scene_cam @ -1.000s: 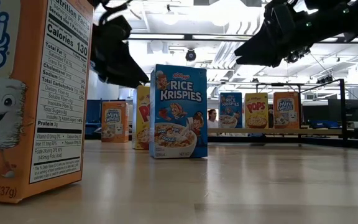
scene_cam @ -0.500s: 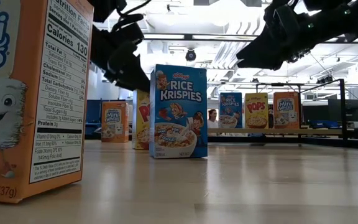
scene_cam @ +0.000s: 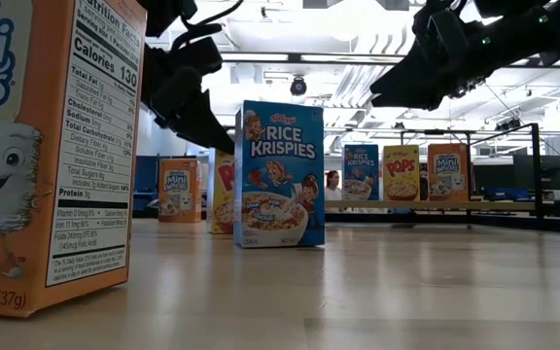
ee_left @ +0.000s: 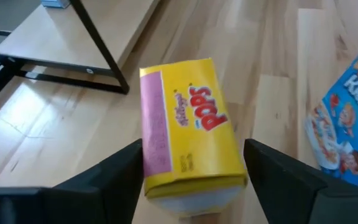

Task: Stack cereal on shelf
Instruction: Put the top yellow cereal box on the shelf

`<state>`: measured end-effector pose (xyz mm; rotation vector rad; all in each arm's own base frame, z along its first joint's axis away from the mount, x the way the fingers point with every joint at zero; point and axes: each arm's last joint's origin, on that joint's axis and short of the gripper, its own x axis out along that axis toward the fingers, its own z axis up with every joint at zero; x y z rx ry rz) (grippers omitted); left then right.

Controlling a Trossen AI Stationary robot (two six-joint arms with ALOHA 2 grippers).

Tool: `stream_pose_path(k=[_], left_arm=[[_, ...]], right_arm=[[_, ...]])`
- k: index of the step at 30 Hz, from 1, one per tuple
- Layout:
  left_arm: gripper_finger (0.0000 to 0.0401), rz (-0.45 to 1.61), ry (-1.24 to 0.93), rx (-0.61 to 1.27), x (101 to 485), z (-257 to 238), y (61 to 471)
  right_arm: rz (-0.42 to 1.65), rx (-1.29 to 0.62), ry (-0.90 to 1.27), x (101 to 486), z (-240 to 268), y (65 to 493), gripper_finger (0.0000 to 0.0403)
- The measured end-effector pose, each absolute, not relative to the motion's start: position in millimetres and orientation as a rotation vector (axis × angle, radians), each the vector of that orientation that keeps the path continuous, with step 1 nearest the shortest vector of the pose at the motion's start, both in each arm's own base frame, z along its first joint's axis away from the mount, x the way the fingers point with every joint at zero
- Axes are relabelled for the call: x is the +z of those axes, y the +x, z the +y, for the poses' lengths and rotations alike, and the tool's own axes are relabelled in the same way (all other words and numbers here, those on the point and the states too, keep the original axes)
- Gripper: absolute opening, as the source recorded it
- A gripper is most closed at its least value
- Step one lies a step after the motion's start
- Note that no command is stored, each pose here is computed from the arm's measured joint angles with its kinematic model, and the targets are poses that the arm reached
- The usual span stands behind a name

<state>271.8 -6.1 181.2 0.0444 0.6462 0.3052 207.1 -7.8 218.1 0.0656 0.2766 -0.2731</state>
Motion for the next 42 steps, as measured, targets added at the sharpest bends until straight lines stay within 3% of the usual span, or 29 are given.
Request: stream_pose_path(k=[13,27,42], left_arm=[[0.0191,0.631,-0.022,0.31,182,-11,272],[0.0188,0.53,0.005,0.092,218,-14,250],[0.0187,0.519,-0.065,0.068,204,-22,254]], right_arm=[[0.277,-0.273,0.066,218,-8,207,0.0272],[0.277,-0.273,0.066,218,-8,207,0.0272],[0.216,-0.292,0.075,224,-12,208,0.0272]])
